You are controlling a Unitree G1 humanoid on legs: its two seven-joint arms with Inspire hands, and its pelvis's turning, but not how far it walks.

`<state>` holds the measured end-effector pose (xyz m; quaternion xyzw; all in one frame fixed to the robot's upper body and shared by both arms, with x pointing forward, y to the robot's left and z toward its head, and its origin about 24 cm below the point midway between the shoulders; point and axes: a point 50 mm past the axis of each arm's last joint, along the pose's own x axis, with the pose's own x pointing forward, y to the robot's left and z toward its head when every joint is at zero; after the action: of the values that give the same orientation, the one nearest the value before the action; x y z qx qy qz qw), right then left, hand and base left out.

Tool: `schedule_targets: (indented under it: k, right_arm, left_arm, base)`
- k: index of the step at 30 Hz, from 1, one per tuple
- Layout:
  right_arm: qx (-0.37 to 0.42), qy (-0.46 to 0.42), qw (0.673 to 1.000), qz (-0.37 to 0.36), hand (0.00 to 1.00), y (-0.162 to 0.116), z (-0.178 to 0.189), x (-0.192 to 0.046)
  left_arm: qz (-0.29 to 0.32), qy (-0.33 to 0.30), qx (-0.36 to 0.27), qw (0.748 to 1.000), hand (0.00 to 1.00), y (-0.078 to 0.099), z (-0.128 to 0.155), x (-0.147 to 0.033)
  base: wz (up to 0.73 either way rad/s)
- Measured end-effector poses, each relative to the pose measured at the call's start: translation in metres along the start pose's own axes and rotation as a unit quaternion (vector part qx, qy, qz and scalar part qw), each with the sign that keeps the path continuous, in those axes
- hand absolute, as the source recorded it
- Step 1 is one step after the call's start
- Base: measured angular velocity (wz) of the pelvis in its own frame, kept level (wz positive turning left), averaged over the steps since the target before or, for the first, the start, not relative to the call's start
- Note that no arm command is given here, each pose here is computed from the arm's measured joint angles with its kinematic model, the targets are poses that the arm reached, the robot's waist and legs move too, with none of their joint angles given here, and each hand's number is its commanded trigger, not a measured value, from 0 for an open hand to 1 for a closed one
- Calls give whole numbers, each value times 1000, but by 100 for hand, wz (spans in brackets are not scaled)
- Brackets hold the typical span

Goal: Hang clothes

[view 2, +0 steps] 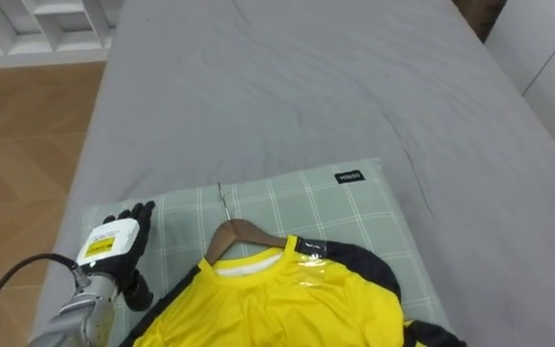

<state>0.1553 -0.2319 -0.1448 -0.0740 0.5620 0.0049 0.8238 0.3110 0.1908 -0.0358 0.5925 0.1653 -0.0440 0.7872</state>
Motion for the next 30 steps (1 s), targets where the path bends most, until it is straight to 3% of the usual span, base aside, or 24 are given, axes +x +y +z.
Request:
schedule_targets:
  k: [16, 30]
  right_arm:
    - [-22, 2, 1000, -13, 0, -2, 2, 0]
    - [-20, 24, 999, -19, 0, -9, -9, -2]
  left_arm:
    - [-110, 54, -107, 987, 0, -16, -16, -4]
    - [-163, 71, -110, 978, 0, -18, -23, -6]
  base:
    - [-1]
    - [0]
